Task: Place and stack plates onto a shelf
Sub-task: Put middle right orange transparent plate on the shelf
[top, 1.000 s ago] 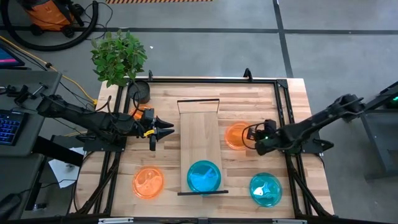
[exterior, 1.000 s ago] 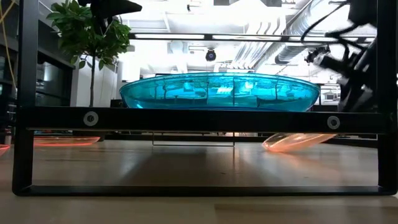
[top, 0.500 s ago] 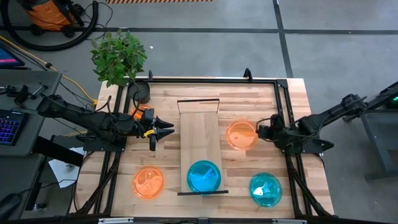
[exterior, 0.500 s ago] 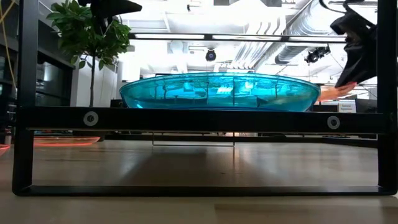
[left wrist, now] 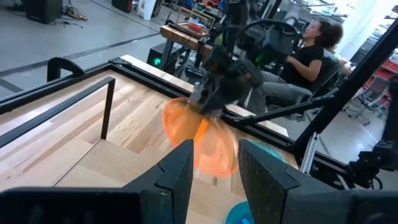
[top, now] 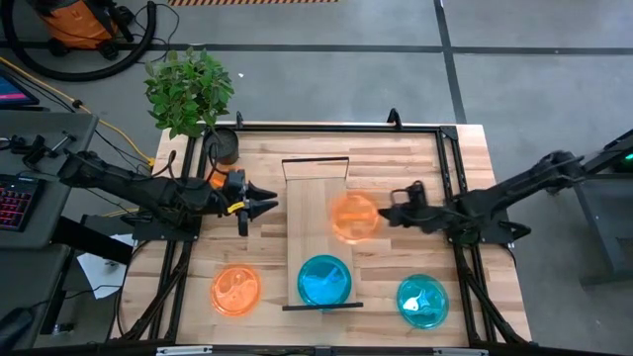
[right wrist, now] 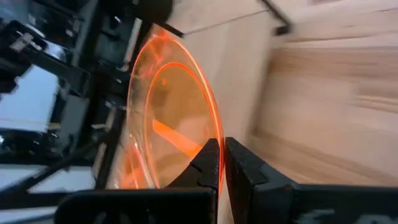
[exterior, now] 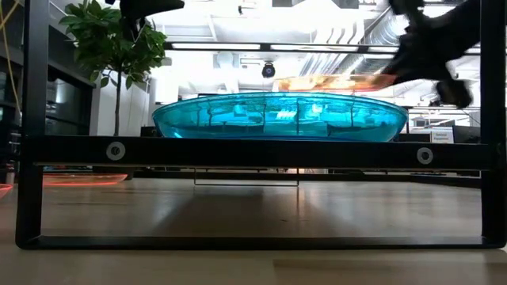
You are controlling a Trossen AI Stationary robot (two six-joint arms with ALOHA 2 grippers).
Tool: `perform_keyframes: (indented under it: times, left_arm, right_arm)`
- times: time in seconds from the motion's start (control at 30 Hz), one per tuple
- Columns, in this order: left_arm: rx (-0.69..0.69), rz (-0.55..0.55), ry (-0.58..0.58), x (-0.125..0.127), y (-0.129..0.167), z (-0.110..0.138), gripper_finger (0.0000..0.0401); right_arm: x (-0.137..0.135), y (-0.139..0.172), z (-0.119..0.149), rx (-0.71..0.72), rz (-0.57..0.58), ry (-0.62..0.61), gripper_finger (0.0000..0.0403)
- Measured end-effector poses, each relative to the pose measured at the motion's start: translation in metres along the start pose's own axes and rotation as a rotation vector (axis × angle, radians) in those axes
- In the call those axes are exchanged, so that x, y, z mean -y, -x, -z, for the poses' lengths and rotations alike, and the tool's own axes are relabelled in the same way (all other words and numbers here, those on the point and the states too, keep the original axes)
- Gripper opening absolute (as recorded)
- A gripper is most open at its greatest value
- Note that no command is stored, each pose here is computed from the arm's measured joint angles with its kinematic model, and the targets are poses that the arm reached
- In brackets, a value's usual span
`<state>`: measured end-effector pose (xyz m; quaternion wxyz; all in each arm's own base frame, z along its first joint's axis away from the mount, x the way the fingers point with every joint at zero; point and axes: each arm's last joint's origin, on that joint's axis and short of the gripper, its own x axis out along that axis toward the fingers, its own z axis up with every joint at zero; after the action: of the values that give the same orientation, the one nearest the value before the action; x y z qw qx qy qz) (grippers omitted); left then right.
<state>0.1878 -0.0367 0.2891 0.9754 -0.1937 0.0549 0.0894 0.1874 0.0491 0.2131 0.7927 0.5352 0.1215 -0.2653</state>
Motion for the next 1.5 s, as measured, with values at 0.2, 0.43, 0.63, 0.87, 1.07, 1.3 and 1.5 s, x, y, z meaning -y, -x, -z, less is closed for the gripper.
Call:
perform_keyframes:
  times: [0.2, 0.43, 0.63, 0.87, 1.07, 1.3, 1.5]
  left_arm:
    - [0.004, -0.002, 0.002, 0.0, 0.0, 0.0, 0.0117]
    - [0.005, -0.003, 0.003, 0.0, 0.0, 0.0, 0.0117]
    - [0.009, -0.01, 0.003, 0.0, 0.0, -0.001, 0.0117]
    - [0.025, -0.045, 0.002, -0.001, 0.0, -0.001, 0.0117]
    - [0.026, -0.047, 0.003, -0.001, 0.0, -0.001, 0.0117]
    - [0.026, -0.047, 0.003, -0.001, 0.0, -0.001, 0.0117]
    - [0.026, -0.047, 0.003, -0.001, 0.0, -0.001, 0.0117]
  right_arm:
    - [-0.002, -0.062, 0.011, 0.065, -0.039, -0.063, 0.0]
    - [0.013, -0.102, 0.013, 0.071, -0.03, -0.153, 0.0]
    - [0.017, -0.112, 0.013, 0.05, -0.032, -0.201, 0.0]
    - [0.007, -0.123, 0.008, 0.045, 0.047, -0.183, 0.0]
    - [0.003, -0.128, 0.001, 0.045, 0.165, -0.14, 0.0]
    - [0.003, -0.129, 0.0, 0.032, 0.163, -0.145, 0.0]
    - [-0.001, -0.129, 0.0, 0.028, 0.129, -0.159, 0.0002]
